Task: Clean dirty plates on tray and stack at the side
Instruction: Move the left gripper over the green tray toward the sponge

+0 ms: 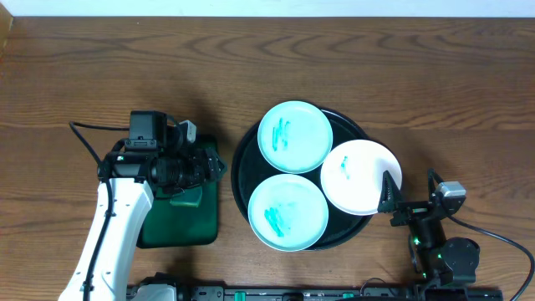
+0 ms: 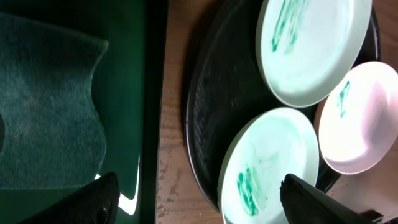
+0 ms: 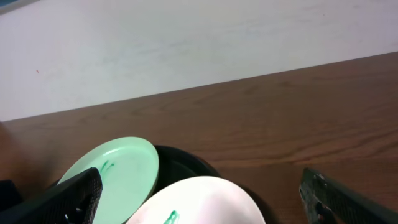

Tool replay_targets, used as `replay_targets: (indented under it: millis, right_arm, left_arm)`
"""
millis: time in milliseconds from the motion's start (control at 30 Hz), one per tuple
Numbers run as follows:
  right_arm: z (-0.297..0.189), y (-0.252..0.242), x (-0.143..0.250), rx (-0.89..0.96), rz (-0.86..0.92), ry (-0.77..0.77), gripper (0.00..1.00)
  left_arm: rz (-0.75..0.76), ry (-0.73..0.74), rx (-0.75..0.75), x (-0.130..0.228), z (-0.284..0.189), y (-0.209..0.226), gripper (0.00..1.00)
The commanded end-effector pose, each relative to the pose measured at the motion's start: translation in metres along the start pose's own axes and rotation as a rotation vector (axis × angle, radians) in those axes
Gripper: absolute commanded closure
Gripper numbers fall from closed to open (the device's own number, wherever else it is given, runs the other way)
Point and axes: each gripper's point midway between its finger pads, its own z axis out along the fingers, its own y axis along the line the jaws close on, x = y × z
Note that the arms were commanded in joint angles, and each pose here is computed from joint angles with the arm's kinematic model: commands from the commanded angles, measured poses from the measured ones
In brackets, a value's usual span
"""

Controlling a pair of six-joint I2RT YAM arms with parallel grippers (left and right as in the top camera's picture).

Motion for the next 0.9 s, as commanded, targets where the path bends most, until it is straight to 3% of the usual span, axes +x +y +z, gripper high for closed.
replay_targets:
  millis: [0,300,433,633,867]
  right_arm:
    - [0.0,-0.003,0.0,0.016,-0.003,-0.004,0.01]
    - [0.0,0.005,0.001,-0.028,0.003,0.006,0.01]
    - [-0.004,0.031,0.007,-0.177,-0.003,0.048,0.01]
    - [-0.006,0.037,0.01,-0.196,-0.046,0.147,0.01]
    - [0.002,0.048,-0.033,-0.188,-0.188,0.244,0.01]
  left_arm:
    - [0.023,-0.001,0.013,-0.002,-0.007,-0.005,0.17]
    - [0.012,0.022,0.002,0.004,-0.007,-0.003,0.17]
    - [0.019,0.013,0.001,0.002,-0.007,-0.003,0.17]
    - [0.031,-0.002,0.004,-0.002,-0.007,-0.004,0.17]
    - [0.03,-0.001,0.004,-0.002,-0.007,-0.004,0.17]
